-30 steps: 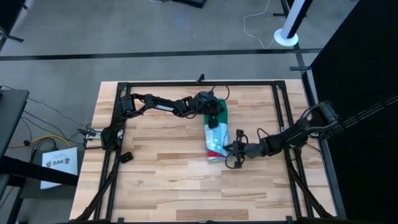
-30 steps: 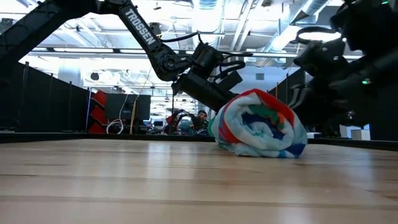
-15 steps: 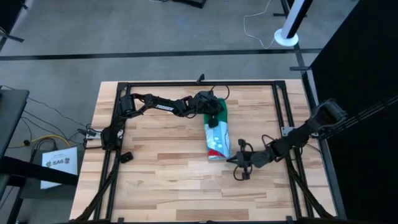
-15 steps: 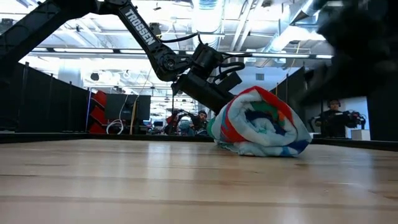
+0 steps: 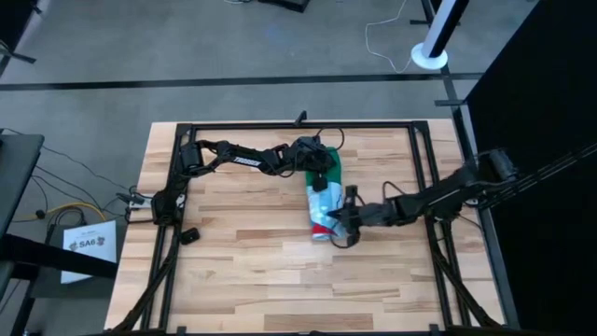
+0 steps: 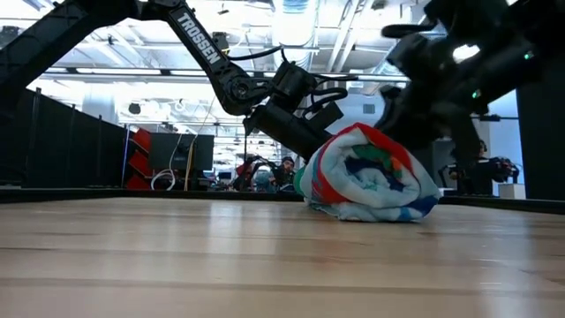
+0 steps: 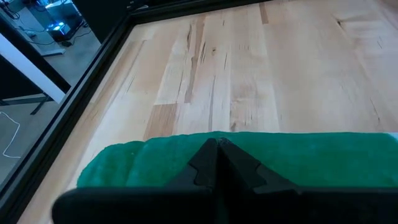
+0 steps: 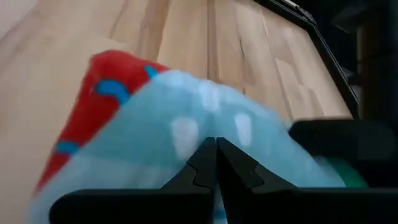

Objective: Roll towel
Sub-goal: Roll the multicolor dinosaur print towel

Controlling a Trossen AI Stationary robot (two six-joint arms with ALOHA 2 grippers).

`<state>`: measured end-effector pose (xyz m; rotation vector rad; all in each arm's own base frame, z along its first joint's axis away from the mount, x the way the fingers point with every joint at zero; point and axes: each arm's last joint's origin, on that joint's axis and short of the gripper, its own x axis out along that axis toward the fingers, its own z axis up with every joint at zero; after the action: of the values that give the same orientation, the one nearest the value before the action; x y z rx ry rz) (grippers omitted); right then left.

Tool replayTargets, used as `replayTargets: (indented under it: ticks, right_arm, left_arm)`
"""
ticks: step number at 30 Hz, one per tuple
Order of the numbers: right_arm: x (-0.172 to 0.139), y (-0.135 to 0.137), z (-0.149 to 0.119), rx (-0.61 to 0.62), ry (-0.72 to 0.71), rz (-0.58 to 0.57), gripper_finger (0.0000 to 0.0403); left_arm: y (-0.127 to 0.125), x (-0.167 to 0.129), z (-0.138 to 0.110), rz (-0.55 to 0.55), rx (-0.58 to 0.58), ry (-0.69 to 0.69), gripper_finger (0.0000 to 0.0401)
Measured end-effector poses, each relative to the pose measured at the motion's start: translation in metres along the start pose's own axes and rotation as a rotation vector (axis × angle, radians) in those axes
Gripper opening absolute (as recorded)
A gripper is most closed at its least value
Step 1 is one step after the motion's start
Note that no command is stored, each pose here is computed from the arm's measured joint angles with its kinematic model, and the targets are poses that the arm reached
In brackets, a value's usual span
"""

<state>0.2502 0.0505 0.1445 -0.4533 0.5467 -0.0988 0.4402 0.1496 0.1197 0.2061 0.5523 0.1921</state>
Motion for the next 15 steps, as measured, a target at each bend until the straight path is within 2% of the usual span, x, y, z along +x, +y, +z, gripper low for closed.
replayTargets:
  ticks: [6, 10, 15]
  right_arm:
    - [0.021, 0.028, -0.001, -0.015, 0.052, 0.072, 0.0000]
    - [0.012, 0.044, -0.002, 0.057, 0.094, 0.134, 0.0000]
    - [-0.015, 0.046, 0.005, 0.086, 0.112, 0.250, 0.0000]
  left_arm:
    - [-0.001, 0.000, 0.000, -0.016, 0.004, -0.001, 0.0000]
    - [-0.004, 0.000, 0.000, -0.038, 0.017, 0.000, 0.0000]
    - [-0.004, 0.000, 0.000, -0.034, 0.019, 0.002, 0.0000]
